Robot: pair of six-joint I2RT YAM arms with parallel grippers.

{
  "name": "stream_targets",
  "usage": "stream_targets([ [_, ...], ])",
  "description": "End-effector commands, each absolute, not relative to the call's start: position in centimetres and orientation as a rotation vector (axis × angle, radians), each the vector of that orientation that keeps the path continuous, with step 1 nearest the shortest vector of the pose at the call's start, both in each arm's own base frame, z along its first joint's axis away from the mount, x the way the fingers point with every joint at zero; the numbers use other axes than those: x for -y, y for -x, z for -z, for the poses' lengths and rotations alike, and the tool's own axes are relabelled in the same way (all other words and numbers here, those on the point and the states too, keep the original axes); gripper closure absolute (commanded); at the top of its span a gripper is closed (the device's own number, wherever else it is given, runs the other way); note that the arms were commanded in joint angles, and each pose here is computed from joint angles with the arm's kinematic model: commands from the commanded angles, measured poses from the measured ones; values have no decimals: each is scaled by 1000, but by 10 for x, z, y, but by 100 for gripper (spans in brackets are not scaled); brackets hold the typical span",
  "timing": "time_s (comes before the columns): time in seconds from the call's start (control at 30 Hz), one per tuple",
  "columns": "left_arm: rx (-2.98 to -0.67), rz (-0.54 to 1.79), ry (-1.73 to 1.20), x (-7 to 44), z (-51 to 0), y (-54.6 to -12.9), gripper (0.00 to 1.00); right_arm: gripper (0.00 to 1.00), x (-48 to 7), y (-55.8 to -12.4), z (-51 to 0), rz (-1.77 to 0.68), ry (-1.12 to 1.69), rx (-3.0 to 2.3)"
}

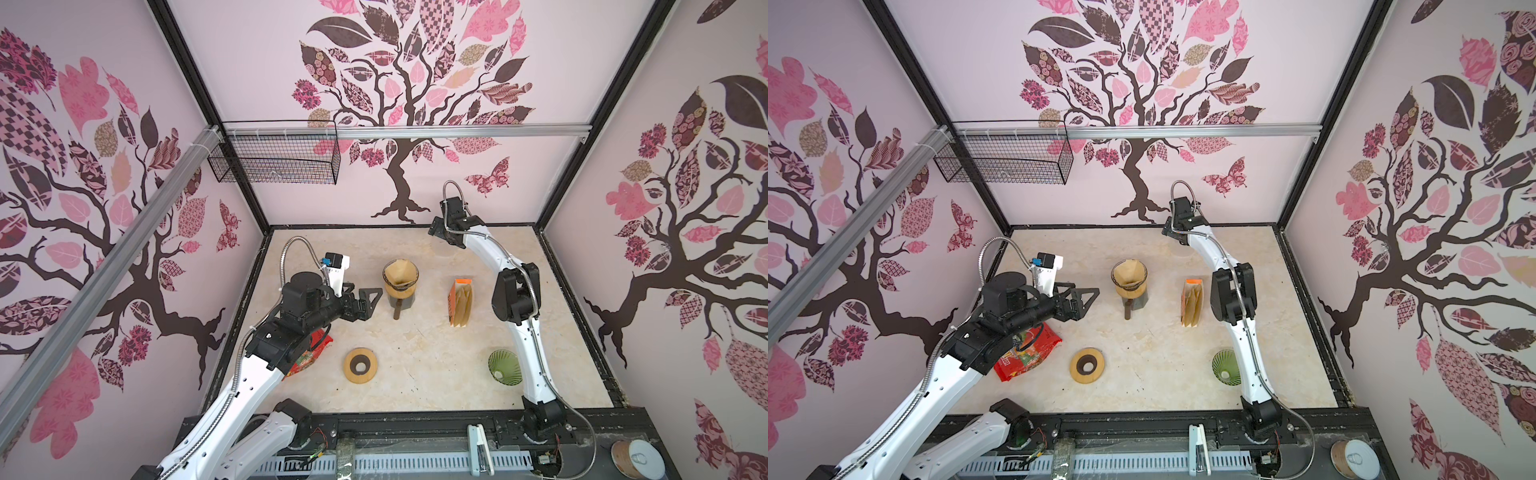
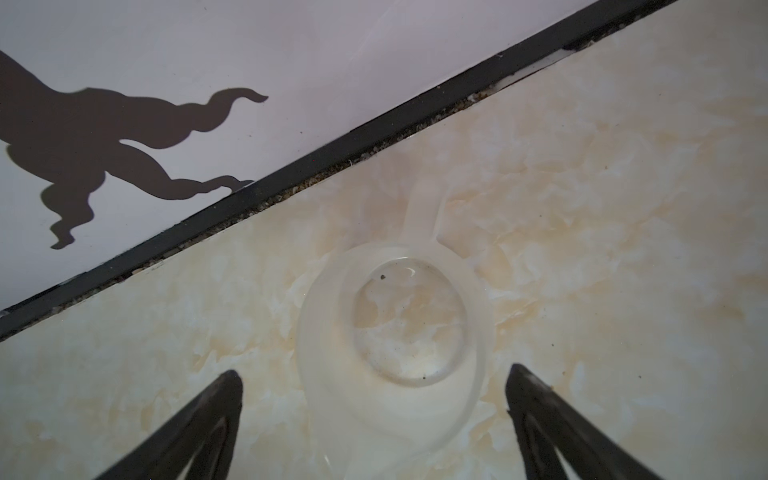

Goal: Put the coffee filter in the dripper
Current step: 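Grasp the clear plastic cup with the right gripper and lift it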

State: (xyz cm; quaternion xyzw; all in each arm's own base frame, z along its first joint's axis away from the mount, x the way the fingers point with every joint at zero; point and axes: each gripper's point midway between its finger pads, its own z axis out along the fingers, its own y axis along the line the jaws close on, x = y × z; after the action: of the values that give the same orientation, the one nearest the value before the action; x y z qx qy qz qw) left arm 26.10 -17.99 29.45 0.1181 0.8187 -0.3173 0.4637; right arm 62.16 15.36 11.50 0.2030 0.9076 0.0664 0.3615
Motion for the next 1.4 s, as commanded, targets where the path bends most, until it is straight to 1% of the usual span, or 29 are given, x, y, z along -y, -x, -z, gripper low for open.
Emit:
stream_targets([
  [0.0, -1988, 800, -288, 180, -295, -261, 3, 0, -155, -630, -103, -154, -503, -2334],
  [0.43, -1977, 811, -284, 180, -297, -261, 3, 0, -148, -640, -76, -125, -504, -2338],
  [0.9, -1972, 820, -276, 179, -298, -262, 3, 0, -148, -650, -62, -138, -437, -2350],
  [1.17, -1969, 824, -271, 178, -298, -262, 3, 0, -158, -640, -68, -191, -319, -2376],
  [1.33, -1969, 831, -272, 179, -298, -261, 3, 0, -163, -634, -89, -225, -235, -2346],
  [1.37, -1967, 832, -273, 179, -299, -261, 3, 0, -163, -629, -78, -219, -223, -2368],
])
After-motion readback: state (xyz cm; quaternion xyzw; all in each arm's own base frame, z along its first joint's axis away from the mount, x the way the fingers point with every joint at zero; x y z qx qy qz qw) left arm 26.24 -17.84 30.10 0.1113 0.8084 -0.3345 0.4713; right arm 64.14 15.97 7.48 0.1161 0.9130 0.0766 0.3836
